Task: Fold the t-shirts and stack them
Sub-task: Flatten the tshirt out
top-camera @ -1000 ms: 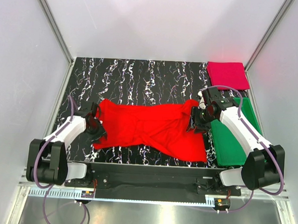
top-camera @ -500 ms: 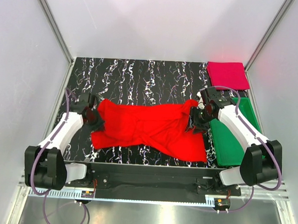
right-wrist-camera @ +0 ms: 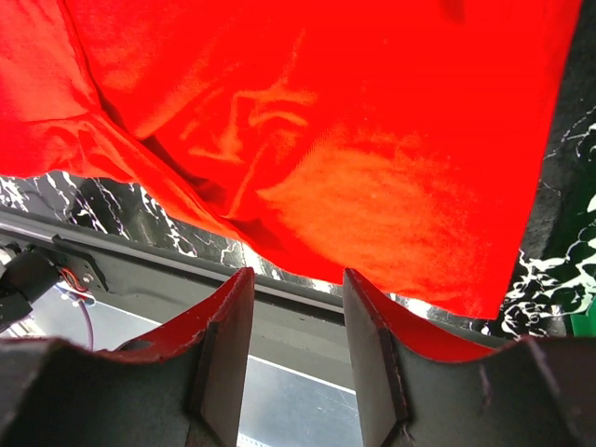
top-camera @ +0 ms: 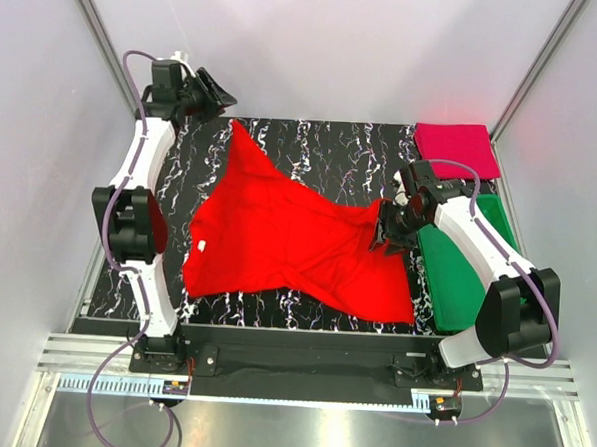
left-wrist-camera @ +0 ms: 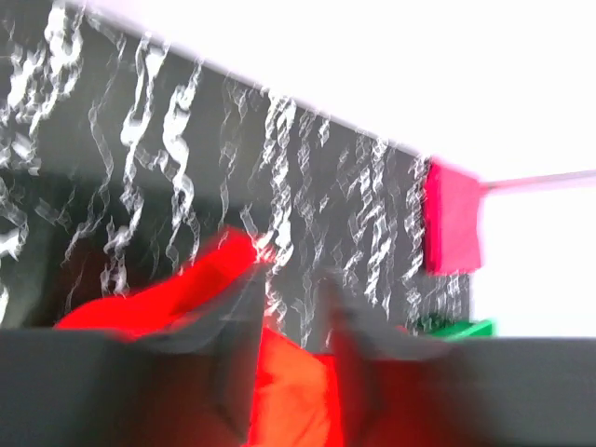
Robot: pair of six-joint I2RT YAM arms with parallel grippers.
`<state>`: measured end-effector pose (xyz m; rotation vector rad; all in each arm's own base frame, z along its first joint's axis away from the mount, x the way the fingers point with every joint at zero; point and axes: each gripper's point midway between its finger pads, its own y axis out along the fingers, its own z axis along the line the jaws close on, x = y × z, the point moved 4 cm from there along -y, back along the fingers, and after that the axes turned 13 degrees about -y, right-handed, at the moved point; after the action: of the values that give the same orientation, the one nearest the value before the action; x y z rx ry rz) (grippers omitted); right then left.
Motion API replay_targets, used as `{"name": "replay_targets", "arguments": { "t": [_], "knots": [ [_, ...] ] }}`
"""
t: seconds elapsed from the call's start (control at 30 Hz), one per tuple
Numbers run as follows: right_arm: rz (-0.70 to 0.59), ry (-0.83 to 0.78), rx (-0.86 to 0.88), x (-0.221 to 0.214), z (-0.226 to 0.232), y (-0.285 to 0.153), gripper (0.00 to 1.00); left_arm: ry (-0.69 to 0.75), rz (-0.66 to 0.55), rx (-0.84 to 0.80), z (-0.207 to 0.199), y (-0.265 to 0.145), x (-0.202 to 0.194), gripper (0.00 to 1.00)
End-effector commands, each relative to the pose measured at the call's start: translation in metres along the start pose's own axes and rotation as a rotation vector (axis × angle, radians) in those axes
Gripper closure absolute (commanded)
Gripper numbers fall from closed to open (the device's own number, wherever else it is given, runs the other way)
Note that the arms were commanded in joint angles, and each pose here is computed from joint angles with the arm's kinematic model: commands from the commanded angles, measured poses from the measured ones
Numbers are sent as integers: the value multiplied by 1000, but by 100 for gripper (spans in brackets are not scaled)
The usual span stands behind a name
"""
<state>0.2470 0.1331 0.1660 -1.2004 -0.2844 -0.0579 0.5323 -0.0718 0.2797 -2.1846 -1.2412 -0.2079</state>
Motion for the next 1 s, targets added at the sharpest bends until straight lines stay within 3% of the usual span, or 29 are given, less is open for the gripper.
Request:
{"name": "replay_targets", "arguments": {
  "t": [0.0,0.07,0.1,0.13,0.2,0.37,0.47,0.63,0.87,0.97],
  "knots": [
    [-21,-8,-29,1,-3,-11,50,-3,-7,-94,-19,-17,19,42],
    [-18,0,-36,-3,-5,-11,50,39,15,-54,-4,-24,7,39],
    [-15,6,-32,-5,-4,-10,50,17,64,14,25,-22,-14,38],
    [-16,10,-26,-6,-4,-10,50,35,67,10,23,-37,-21,38],
    [-2,33,-8,-12,-3,-5,50,34,147,96,61,-44,-59,41],
    [12,70,45,-21,1,5,50,140,270,151,86,-69,-132,47],
    [16,85,55,-25,1,8,50,200,338,219,106,-60,-166,46],
    [7,102,57,-31,1,7,50,273,332,327,125,-35,-168,45],
    [2,109,46,-33,0,6,50,357,305,450,144,-13,-147,63],
    [5,112,43,-31,-1,7,50,340,348,449,154,-4,-148,65]
  ]
}}
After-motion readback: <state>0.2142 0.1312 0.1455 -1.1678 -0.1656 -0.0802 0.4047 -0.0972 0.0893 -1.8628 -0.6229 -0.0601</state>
